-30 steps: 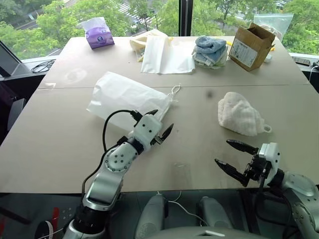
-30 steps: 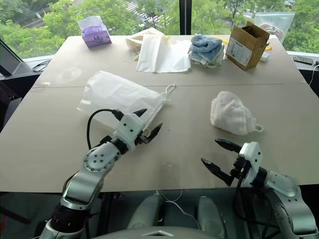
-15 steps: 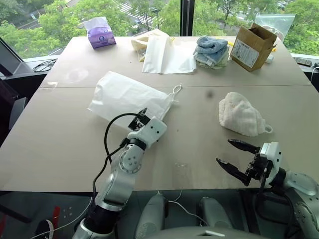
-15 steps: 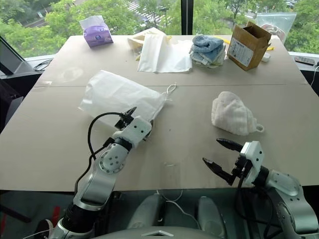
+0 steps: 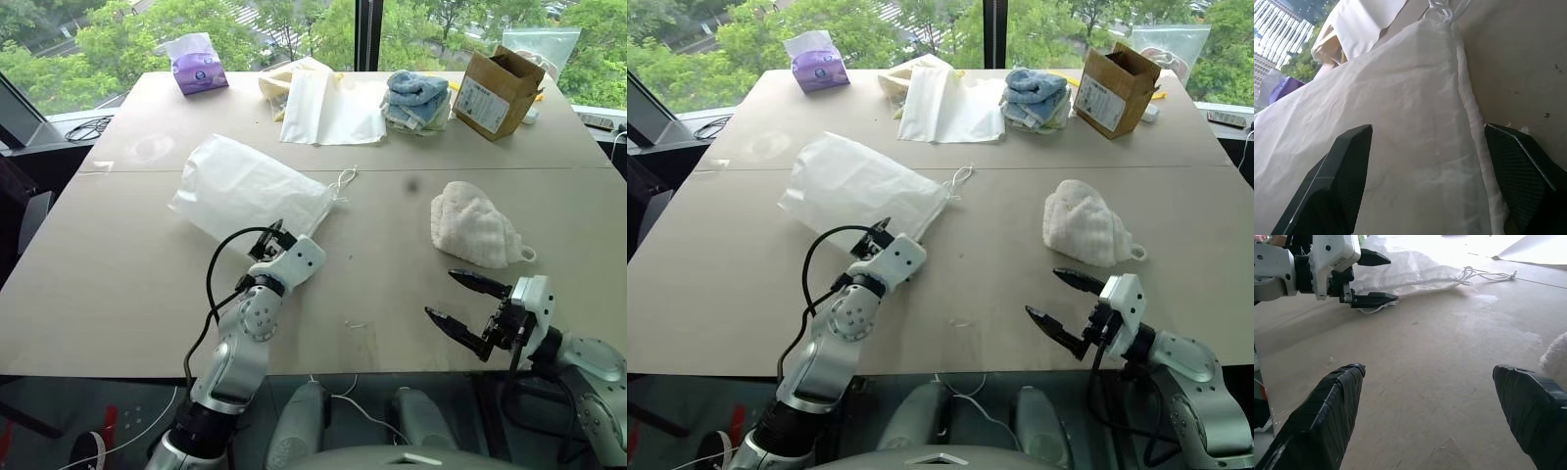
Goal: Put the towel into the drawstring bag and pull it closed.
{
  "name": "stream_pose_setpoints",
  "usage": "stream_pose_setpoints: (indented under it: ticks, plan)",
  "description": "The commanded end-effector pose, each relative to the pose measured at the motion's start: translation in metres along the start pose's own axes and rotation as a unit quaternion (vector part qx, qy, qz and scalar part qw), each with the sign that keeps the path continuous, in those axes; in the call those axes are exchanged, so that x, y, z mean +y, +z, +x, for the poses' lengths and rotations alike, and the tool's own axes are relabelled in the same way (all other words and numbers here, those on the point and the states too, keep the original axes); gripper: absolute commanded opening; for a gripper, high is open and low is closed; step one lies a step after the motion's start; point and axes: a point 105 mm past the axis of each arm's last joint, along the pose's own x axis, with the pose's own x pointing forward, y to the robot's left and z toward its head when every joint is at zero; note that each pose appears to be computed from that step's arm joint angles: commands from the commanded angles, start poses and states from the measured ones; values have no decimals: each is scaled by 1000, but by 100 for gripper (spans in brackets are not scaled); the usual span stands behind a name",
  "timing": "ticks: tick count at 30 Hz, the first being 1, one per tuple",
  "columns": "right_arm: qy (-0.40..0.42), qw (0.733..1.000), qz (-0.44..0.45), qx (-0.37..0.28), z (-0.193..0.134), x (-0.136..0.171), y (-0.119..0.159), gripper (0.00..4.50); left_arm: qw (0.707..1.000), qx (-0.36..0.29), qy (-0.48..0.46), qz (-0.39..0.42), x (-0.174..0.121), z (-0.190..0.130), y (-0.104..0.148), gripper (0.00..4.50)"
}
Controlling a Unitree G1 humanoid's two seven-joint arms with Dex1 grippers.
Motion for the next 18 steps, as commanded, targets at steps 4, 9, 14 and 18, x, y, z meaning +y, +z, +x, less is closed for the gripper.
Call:
stream_pose_setpoints:
  ticks: [4, 9, 14, 18]
  plan:
    - [-1, 1000, -23, -18, 1, 1, 12, 448, 999, -1, 31, 5, 13, -1, 1, 377]
    - [-3, 1000, -25, -18, 0, -1, 13, 448, 997, 21, 67, 11, 24, 0, -7, 377]
    - [-4, 999, -26, -19, 0, -1, 13, 450, 996, 23, 82, 10, 28, -1, -9, 235]
    - [-4, 999, -27, -22, 1, -1, 14, 450, 996, 24, 90, 8, 31, -1, -9, 48]
